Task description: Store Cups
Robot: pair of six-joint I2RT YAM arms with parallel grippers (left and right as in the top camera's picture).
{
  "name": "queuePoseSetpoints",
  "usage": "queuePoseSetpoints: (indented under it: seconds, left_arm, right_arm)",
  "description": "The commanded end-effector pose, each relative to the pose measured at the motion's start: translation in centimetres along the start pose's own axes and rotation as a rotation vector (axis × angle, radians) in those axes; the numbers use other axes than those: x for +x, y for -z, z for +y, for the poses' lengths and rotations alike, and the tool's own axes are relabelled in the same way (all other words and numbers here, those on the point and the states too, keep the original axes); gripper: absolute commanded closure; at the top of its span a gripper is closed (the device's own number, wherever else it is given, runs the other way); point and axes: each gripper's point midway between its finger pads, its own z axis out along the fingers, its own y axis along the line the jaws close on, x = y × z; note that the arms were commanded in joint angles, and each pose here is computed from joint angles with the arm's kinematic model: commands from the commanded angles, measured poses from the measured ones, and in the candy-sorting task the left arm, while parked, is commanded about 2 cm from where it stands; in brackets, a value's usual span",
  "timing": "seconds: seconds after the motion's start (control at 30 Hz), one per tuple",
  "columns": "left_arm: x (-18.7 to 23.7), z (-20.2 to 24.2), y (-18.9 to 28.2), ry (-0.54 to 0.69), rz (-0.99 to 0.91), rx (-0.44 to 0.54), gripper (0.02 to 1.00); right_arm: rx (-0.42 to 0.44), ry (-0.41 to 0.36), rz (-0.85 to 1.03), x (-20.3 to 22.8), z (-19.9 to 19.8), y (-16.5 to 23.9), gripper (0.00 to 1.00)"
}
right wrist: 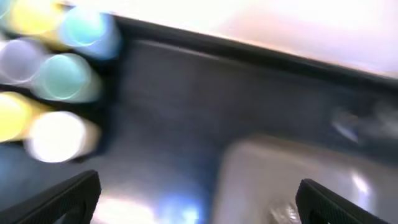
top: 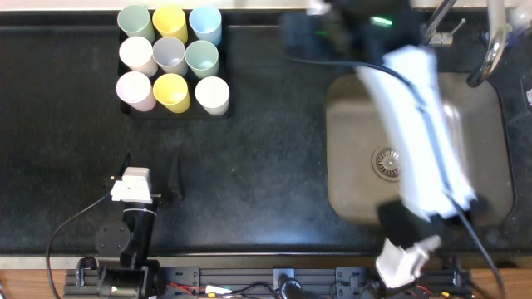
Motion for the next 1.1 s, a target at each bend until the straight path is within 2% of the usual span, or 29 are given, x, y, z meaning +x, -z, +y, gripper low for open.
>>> queuePoseSetpoints:
  seconds: [0.03,0.1,0.2,0.3,0.53,0.7,0.83,1.0,1.1]
  left_arm:
    - [0.0,-0.1,0.0,-0.019,-0.005,0.009,0.02]
    - [0.0,-0.1,0.0,-0.019,-0.005,0.008,0.02]
    - [0.0,-0.1,0.0,-0.019,-0.005,0.009,0.02]
    - [0.0,-0.1,0.0,-0.019,-0.005,0.009,0.02]
    - [0.0,-0.1,0.0,-0.019,-0.005,0.008,0.018]
    - [0.0,-0.1,0.0,-0.019,-0.005,0.009,0.018]
    - [0.0,-0.1,0.0,-0.019,-0.005,0.008,0.02]
    - [0.0,-0.1,0.0,-0.019,-0.005,0.009,0.02]
    - [0.0,-0.1,0.0,-0.019,-0.005,0.008,0.02]
  right_arm:
    - [0.175,-0.17,0.103,6.1,-6.4,0.3,0.005]
    - [0.195,-0.222,0.105,9.2,-8.3,0.7,0.003]
    - [0.202,-0.348,0.068,13.8,-10.3,1.4,0.003]
    - [0.189,-0.427,-0.096,16.1,-11.2,1.7,0.005]
    - [0.151,-0.44,-0.306,20.9,-11.0,2.2,0.003]
    - [0.112,-0.45,-0.513,22.8,-10.9,3.1,0.003]
    - [0.097,-0.453,-0.595,24.8,-10.8,1.8,0.003]
    - [0.07,-0.478,-0.894,22.6,-11.7,2.3,0.005]
    - [0.099,-0.5,-0.981,22.3,-12.9,2.4,0.003]
